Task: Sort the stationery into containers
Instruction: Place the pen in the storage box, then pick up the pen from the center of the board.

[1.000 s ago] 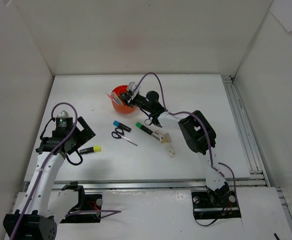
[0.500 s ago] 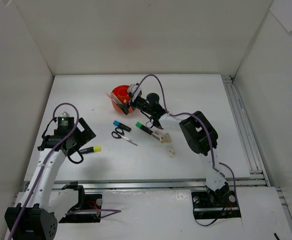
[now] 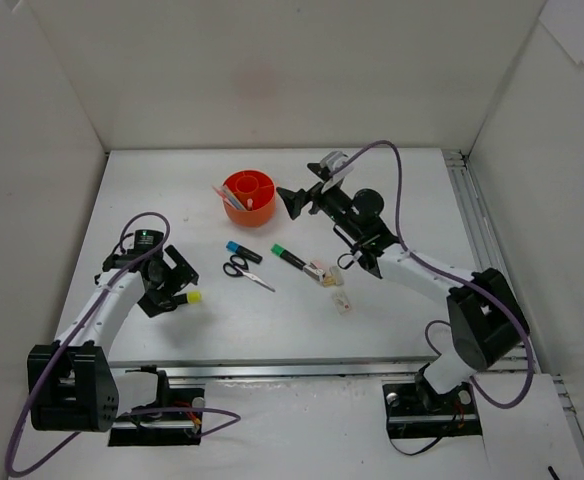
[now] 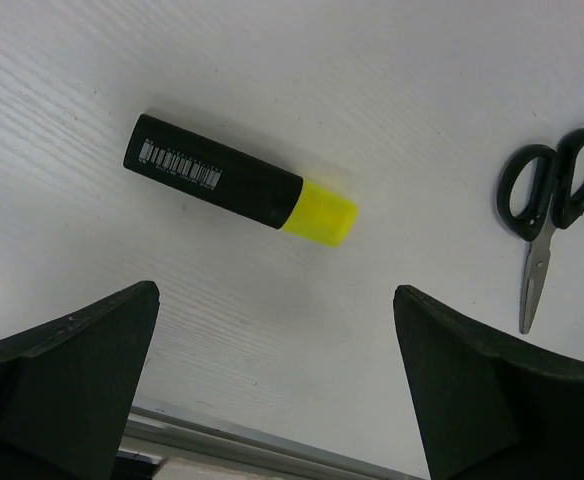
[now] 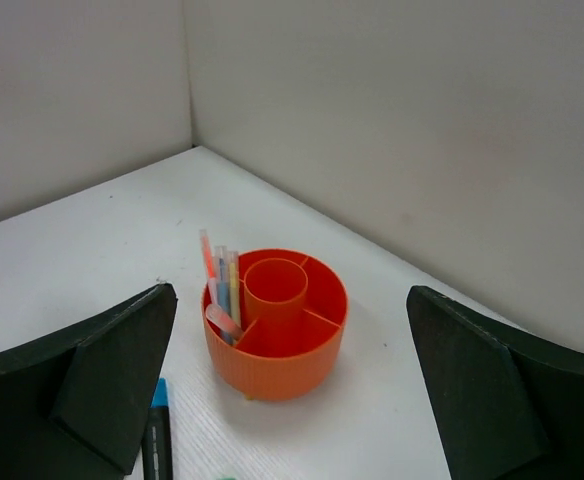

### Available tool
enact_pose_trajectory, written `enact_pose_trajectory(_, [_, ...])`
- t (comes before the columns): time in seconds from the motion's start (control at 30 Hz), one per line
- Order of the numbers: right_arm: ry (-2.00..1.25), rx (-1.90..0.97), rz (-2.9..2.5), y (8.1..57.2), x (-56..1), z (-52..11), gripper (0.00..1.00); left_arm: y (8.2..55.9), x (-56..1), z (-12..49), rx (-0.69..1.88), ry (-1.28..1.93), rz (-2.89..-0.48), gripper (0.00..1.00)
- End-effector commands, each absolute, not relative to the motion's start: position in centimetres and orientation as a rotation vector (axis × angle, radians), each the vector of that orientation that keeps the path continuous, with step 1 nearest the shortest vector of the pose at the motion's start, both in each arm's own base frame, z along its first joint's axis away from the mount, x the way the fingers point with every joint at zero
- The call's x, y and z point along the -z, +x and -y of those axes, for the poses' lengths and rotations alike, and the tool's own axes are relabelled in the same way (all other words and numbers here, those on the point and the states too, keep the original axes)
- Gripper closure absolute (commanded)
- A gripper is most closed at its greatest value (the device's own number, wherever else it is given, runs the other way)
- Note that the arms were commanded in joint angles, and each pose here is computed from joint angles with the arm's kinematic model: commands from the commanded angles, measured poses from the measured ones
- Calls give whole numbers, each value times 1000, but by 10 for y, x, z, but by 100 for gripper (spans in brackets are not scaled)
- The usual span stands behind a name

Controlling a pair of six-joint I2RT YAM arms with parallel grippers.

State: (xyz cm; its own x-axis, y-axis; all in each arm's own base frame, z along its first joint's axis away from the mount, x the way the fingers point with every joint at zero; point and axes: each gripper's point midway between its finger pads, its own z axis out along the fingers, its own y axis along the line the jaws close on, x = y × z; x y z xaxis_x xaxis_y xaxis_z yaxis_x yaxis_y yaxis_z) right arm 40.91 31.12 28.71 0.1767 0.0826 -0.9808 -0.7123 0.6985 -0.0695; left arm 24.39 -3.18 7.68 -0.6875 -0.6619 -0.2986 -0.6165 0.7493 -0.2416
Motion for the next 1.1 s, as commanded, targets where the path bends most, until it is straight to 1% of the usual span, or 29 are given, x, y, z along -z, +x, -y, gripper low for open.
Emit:
enact_pose_trajectory(0.0, [-480, -569, -1276, 398, -300, -282, 2, 250, -75, 31, 198, -1181, -2477, 0])
enact_pose_trajectory(0.03, [-452, -554, -1268, 393, -308, -273, 2, 250, -72, 31, 197, -1204, -2477, 0])
enact_pose_trajectory(0.07, [-456, -542, -1299, 388, -293, -269, 2, 253, -72, 31, 199, -1255, -2453, 1])
enact_pose_trajectory(0.13, [-430, -533, -1296, 379, -298, -259, 2, 255, -70, 28, 176, -1308, -2421, 1])
enact_pose_trajectory(0.17, [-441, -515, -1319, 376, -288, -255, 2, 257, -69, 19, 131, -1386, -2360, 1])
enact_pose_trajectory(0.23, [-407, -484, -1313, 370, -295, -243, 2, 256, -67, 14, 104, -1454, -2316, 1])
enact_pose_trajectory(0.37, [-403, -457, -1329, 362, -292, -234, 2, 258, -62, 7, 73, -1613, -2189, 2])
enact_pose_trajectory(0.43, [-385, -437, -1327, 362, -295, -228, 2, 265, -60, -1, 46, -1664, -2130, 4])
enact_pose_trajectory(0.57, [-364, -394, -1336, 359, -295, -218, 2, 274, -54, -3, -6, -1735, -2117, 9])
enact_pose_trajectory(0.63, [-339, -360, -1340, 360, -296, -210, 2, 274, -43, -1, -25, -1770, -2139, 16])
enact_pose_trajectory(0.67, [-340, -352, -1341, 360, -295, -209, 2, 275, -39, 0, -25, -1777, -2143, 21])
enact_pose_trajectory(0.73, [-331, -338, -1344, 360, -295, -206, 2, 273, -28, 2, -45, -1810, -2159, 25])
enact_pose_trajectory(0.77, [-332, -333, -1345, 360, -295, -205, 2, 272, -27, 4, -59, -1802, -2174, 32])
enact_pose_trajectory(0.83, [-331, -329, -1349, 360, -294, -205, 2, 274, -26, 2, -101, -1803, -2172, 38])
enact_pose_trajectory(0.87, [-328, -326, -1349, 361, -294, -204, 2, 276, -26, 2, -102, -1801, -2173, 44])
enact_pose_trajectory(0.9, [-328, -326, -1351, 361, -293, -204, 2, 277, -26, 4, -113, -1788, -2182, 47])
enact_pose_trajectory(0.93, [-329, -330, -1351, 359, -293, -205, 2, 280, -27, 3, -118, -1787, -2179, 59])
enact_pose_trajectory(1.0, [-329, -331, -1353, 359, -293, -205, 2, 282, -27, 5, -123, -1774, -2187, 71])
enact_pose_trajectory(1.03, [-335, -332, -1356, 358, -291, -205, 2, 283, -28, 6, -121, -1771, -2190, 81])
enact_pose_trajectory(1.07, [-342, -336, -1354, 357, -291, -206, 2, 284, -28, 6, -117, -1767, -2195, 89])
